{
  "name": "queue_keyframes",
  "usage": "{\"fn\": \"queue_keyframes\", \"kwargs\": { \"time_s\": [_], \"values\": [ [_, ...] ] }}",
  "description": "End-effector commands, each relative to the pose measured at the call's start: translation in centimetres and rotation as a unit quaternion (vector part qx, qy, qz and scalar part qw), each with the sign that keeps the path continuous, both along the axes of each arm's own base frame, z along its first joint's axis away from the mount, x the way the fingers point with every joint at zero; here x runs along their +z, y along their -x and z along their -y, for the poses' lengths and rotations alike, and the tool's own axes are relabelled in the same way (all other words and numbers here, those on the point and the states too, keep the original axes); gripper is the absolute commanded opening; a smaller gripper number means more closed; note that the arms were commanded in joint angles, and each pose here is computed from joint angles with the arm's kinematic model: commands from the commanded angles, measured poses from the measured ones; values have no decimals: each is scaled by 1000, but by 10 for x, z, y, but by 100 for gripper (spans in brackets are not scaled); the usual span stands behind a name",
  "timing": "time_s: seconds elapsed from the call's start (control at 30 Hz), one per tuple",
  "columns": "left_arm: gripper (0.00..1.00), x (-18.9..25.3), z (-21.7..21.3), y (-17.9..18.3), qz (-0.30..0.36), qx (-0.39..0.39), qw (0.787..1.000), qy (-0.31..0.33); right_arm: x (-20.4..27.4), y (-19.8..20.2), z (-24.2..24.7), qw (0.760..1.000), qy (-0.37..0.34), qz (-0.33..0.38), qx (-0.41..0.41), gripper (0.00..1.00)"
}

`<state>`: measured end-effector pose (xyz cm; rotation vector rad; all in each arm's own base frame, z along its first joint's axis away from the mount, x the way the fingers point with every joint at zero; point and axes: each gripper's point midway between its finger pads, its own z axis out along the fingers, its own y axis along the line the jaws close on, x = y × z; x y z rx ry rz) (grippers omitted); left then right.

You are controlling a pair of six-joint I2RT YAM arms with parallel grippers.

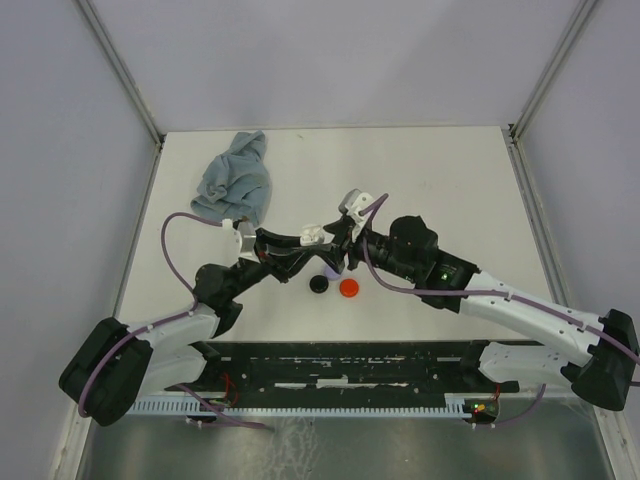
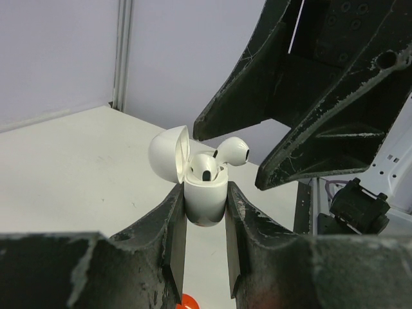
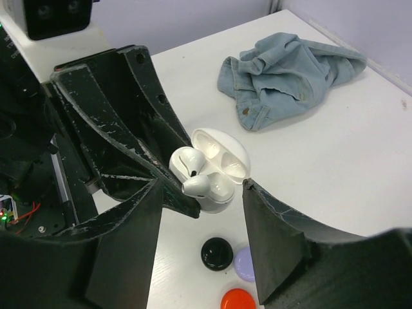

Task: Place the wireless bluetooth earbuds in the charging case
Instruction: Place the earbud in the charging case.

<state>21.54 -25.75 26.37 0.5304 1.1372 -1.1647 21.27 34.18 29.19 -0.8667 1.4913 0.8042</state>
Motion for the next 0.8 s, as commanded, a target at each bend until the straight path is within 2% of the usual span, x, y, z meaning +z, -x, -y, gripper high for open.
{"fn": "queue_keyframes", "kwargs": {
  "time_s": [0.0,0.17,0.43,0.53,0.77],
  "values": [
    [3,28,-4,1,60,14,998,18,38,-10,8,999,-30,12,-40,62],
    [3,28,-3,3,62,8,998,15,32,-23,17,996,-15,13,-82,64],
    [3,26,-3,5,68,3,998,11,18,-29,36,994,15,12,-107,65],
    [3,24,-1,7,73,-3,997,4,15,-29,41,996,23,0,-89,65],
    [3,11,7,8,88,-20,995,-37,13,-21,46,999,42,-31,11,68]
  ]
}}
